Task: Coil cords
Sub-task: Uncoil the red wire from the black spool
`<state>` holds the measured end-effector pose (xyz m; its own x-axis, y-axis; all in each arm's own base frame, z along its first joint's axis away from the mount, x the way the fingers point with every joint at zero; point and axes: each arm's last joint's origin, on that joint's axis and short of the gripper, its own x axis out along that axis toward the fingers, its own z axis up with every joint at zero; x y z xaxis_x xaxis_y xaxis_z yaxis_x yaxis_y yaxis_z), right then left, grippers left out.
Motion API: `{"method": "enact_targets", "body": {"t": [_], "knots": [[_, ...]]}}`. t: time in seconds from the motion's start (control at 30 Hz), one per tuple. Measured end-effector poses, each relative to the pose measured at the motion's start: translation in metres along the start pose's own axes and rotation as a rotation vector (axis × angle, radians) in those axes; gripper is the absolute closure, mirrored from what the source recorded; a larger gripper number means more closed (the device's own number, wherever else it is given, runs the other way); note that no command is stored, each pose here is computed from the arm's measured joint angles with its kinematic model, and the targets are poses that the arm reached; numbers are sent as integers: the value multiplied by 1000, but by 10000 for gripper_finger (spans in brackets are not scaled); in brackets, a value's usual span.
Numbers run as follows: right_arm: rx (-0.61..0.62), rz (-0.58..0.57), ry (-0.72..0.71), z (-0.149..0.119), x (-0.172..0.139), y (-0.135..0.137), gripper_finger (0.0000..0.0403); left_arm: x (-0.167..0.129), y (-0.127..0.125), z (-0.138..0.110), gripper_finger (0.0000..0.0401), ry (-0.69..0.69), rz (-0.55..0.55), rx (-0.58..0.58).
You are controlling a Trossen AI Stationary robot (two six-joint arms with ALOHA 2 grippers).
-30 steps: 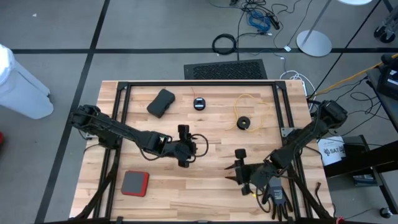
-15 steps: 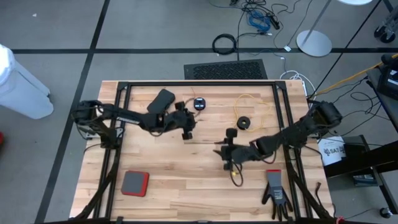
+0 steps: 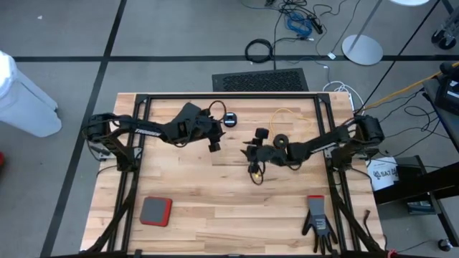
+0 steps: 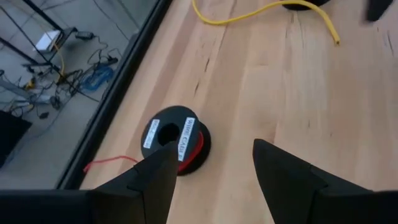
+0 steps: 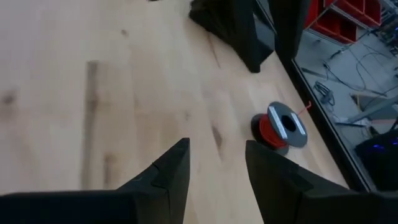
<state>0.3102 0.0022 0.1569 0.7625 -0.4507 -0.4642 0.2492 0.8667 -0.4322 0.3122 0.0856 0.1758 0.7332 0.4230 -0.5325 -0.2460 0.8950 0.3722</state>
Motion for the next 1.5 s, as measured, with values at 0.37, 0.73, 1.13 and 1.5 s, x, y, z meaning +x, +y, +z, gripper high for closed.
{"method": "enact_targets", "body": {"t": [0.37,0.73,1.13,1.5], "knots": [[24,-80,37,-23,39,-30,261,8,35,-10,185,-42,-36,-6],[54,-121,62,-29,46,-45,261,45,28,-37,185,-8,-82,-16],[78,-86,78,-31,45,-42,261,68,9,-33,185,19,35,171],[115,-80,86,-32,45,-41,261,94,7,-25,185,46,70,230]]}}
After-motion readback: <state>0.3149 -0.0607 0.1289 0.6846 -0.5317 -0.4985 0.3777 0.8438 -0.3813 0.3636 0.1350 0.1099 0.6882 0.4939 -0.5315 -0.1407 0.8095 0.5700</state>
